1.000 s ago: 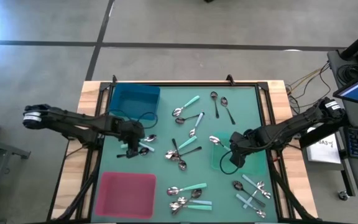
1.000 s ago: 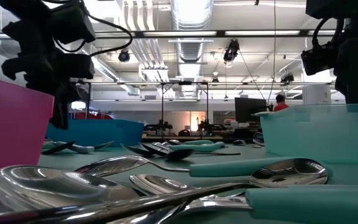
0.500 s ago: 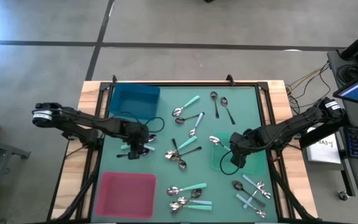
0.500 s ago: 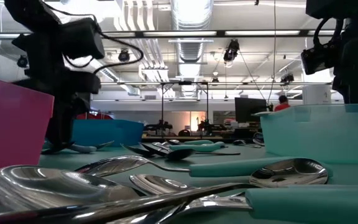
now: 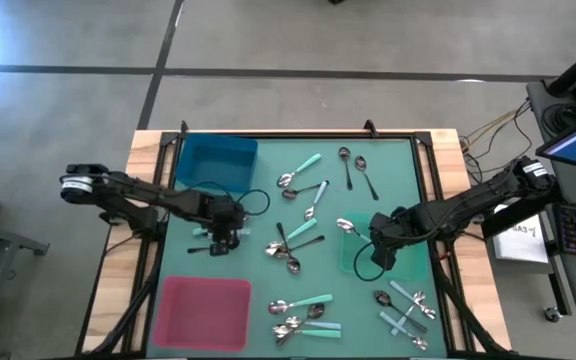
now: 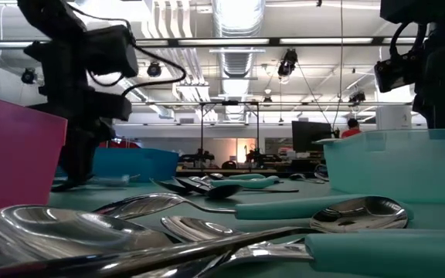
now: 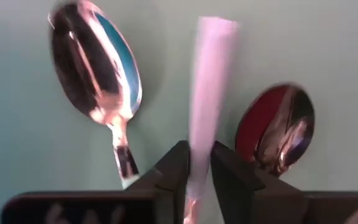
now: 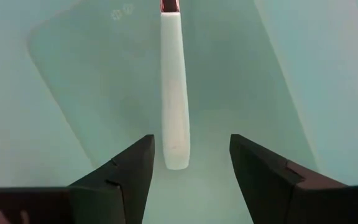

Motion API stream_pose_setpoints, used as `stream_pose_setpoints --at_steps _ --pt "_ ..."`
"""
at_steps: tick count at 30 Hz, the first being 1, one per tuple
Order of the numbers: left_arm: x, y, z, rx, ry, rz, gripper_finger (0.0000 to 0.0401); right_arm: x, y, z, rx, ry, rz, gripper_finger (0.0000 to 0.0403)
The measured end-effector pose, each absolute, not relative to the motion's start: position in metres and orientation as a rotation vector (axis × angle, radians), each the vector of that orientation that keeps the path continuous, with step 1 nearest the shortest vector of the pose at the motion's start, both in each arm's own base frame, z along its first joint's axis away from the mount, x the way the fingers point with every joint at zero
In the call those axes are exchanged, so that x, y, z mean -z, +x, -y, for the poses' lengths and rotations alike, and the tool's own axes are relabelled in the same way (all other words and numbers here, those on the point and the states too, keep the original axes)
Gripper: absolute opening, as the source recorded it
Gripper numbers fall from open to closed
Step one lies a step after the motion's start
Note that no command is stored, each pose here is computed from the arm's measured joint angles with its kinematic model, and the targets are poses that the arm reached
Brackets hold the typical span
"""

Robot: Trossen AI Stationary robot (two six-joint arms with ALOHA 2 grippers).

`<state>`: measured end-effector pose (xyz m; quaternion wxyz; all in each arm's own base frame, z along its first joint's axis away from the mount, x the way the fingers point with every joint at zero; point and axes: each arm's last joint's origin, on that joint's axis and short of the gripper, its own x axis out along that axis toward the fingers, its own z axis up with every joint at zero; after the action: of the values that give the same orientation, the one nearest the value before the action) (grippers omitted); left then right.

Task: Sort silverware by color (type)
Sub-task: Put the blue spoon into the blue bin

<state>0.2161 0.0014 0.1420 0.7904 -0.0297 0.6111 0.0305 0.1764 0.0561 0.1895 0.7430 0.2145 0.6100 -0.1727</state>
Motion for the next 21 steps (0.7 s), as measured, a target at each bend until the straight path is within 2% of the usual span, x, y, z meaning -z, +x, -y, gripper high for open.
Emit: stream_pose_setpoints --at_steps 2,7,11,17,21 --pt "-0.151 0.220 -0.002 -0.070 -0.070 -1.303 0.0019 -0.190 0.176 -0.056 0.382 0.463 -1.331 0.0201" --pt "-0.174 0.229 -0.002 -0.106 -0.079 -1.305 0.0021 -0.190 0.177 -0.055 0.392 0.451 -1.323 0.0201" --pt "-0.203 0.237 -0.005 -0.152 0.019 -1.315 0.0021 -0.190 0.177 -0.055 0.392 0.451 -1.323 0.0201" --pt "-0.248 0.245 -0.029 -0.359 0.260 -1.296 0.0026 -0.190 0.177 -0.055 0.407 0.437 -1.309 0.0201" --pt "-0.252 0.238 -0.064 -0.487 0.222 -1.314 0.0027 -0.190 0.177 -0.055 0.410 0.434 -1.306 0.0201"
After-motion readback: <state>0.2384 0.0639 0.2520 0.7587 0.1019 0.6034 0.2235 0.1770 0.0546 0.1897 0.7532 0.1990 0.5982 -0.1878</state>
